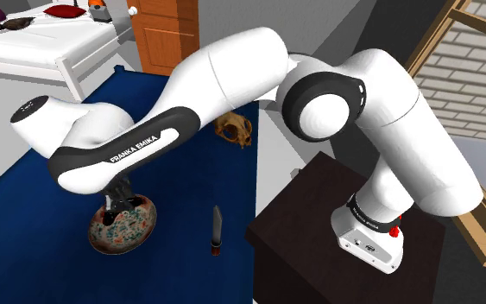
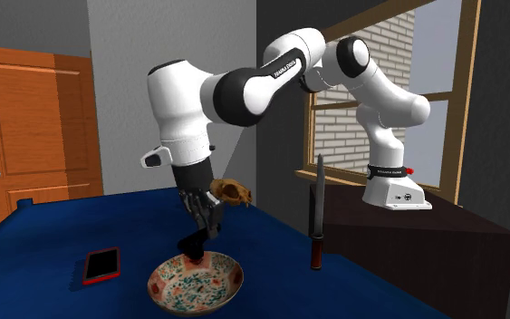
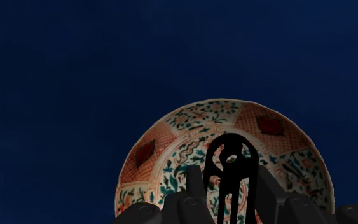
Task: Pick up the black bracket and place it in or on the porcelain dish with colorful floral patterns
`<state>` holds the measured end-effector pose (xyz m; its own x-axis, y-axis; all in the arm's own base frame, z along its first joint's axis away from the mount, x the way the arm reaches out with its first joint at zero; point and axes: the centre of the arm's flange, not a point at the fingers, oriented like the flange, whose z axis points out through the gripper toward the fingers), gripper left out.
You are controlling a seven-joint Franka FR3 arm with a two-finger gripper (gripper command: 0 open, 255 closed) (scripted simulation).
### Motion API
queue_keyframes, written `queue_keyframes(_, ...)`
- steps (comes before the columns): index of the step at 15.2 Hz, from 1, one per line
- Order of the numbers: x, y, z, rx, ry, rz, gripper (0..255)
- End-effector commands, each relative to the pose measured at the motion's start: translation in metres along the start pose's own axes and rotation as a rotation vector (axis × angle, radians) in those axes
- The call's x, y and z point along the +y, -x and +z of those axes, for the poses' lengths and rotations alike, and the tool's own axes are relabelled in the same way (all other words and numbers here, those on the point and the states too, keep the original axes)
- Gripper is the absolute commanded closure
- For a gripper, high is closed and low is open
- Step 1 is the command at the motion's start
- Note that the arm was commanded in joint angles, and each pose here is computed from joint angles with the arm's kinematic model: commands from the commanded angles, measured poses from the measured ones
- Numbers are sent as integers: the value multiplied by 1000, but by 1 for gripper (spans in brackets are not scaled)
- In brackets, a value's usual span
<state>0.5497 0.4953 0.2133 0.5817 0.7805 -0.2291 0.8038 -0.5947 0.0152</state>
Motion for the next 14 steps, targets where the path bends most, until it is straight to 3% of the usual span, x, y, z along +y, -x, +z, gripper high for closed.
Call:
queue_keyframes(1, -2, -11, 1, -1, -1, 2, 255)
queue_keyframes(14, -4, -27, 68, -1, -1, 2, 255)
